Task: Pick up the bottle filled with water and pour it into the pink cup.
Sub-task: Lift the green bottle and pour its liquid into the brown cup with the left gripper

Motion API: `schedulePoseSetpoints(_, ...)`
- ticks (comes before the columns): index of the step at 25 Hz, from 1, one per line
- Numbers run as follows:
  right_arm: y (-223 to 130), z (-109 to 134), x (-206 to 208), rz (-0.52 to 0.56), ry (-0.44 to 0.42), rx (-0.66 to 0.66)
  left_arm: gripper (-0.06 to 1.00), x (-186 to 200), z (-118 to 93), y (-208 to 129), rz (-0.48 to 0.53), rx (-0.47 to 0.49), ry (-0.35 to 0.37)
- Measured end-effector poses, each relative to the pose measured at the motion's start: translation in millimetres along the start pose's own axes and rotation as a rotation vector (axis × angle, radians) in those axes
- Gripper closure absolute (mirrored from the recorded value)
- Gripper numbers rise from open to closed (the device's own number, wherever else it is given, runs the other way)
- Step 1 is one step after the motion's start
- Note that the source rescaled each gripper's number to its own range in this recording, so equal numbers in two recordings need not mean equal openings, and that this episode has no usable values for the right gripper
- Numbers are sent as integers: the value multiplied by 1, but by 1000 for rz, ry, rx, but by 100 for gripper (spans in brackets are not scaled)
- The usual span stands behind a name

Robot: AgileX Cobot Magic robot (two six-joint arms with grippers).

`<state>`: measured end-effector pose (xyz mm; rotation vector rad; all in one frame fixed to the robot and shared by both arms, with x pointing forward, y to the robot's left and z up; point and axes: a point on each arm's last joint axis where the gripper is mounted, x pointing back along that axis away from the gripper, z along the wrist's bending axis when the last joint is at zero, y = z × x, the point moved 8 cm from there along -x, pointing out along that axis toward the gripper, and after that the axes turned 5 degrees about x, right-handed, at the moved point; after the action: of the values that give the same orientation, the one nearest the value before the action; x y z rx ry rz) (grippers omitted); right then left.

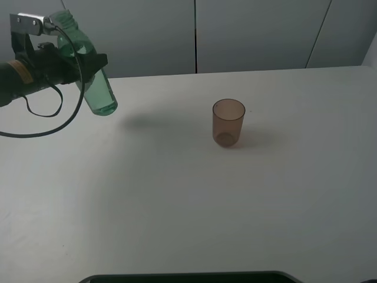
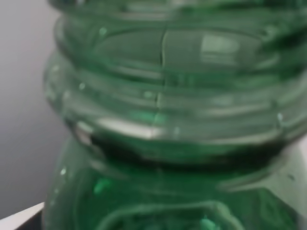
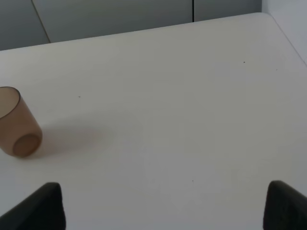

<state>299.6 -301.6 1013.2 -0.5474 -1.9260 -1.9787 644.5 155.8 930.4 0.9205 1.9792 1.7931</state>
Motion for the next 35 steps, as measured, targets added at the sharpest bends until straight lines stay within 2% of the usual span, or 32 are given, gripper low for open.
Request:
schedulePoseSetpoints(3,0,0,0,0,0,0,92,-17,-10,6,42,-51,-6)
schedulePoseSetpoints(6,0,0,0,0,0,0,92,-34,-32,11,80,-125,-40)
schedulePoseSetpoints(9,0,0,0,0,0,0,92,-47,-54,17,91,-223,-75)
schedulePoseSetpoints(13,0,0,0,0,0,0,92,-57,-81,24,71,-291,-132)
schedulePoseSetpoints(17,0,0,0,0,0,0,92,-65,-96,23,65,-318,-167)
schedulePoseSetpoints(21,0,0,0,0,0,0,92,-77,-105,7,116,-380,-179)
schedulePoseSetpoints(27,0,0,0,0,0,0,92,-90,-128,-15,212,-568,-197)
schedulePoseSetpoints(31,0,0,0,0,0,0,92,-92,-144,-15,203,-680,-232)
schedulePoseSetpoints(35,0,0,0,0,0,0,92,-92,-150,-18,206,-746,-246)
